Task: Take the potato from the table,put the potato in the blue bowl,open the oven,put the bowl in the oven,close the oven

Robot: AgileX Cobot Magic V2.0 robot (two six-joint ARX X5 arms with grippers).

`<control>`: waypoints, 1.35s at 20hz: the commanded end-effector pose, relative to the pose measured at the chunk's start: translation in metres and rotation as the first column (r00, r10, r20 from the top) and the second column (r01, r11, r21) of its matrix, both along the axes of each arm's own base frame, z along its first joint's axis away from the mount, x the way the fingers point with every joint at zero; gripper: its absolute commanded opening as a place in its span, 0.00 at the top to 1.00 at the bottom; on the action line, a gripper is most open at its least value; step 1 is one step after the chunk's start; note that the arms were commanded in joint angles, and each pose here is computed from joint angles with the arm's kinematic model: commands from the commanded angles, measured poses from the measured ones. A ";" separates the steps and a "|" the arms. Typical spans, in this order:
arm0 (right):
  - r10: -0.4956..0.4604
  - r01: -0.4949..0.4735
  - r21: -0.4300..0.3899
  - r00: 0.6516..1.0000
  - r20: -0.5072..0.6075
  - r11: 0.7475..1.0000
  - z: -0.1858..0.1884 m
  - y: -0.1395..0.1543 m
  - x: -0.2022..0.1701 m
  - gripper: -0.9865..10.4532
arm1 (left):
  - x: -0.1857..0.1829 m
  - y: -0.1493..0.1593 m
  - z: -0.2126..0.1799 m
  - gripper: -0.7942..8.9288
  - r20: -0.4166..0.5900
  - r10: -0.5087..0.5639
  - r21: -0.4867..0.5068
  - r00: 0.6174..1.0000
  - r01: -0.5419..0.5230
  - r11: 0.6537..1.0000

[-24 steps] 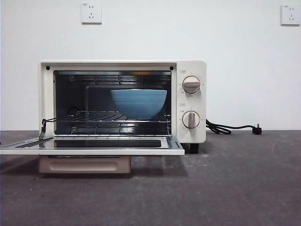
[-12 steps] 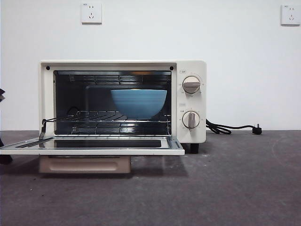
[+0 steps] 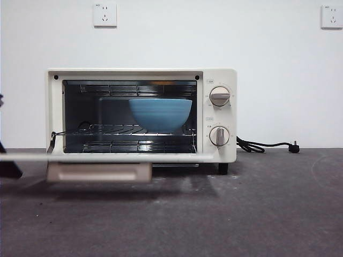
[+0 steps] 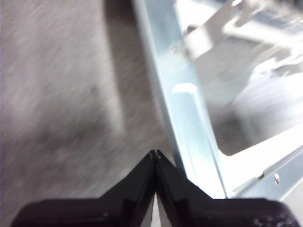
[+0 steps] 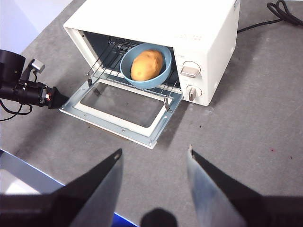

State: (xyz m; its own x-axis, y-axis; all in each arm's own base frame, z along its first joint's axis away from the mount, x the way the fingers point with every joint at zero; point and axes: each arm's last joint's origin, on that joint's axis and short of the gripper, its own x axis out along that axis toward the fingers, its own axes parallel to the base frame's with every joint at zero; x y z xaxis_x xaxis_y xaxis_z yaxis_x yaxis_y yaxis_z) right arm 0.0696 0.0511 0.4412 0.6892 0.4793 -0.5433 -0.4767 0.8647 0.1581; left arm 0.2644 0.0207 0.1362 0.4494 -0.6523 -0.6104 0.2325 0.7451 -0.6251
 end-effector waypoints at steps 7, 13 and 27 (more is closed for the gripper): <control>-0.003 0.003 0.004 1.000 0.004 1.000 0.000 0.000 0.000 0.72 | 0.013 0.000 0.016 0.93 0.112 -0.009 -0.244 0.994 0.036 0.969; -0.003 0.003 -0.001 1.000 -0.004 1.000 0.000 0.000 -0.001 0.72 | 0.026 0.003 0.031 0.93 0.231 0.059 -0.270 0.971 0.005 0.963; -0.015 0.015 -0.003 0.999 -0.037 1.000 -0.003 -0.001 -0.002 0.72 | 0.033 0.004 0.052 0.93 0.352 0.149 -0.288 0.924 -0.045 0.957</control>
State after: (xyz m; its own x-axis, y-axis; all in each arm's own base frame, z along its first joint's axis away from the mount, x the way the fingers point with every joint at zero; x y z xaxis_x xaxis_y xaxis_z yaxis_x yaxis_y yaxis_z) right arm 0.0679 0.0499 0.4382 0.6719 0.4673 -0.5746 -0.4636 0.8704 0.1658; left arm 0.2998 0.0267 0.1868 0.6849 -0.6995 -0.2041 0.4139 0.6040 -0.6811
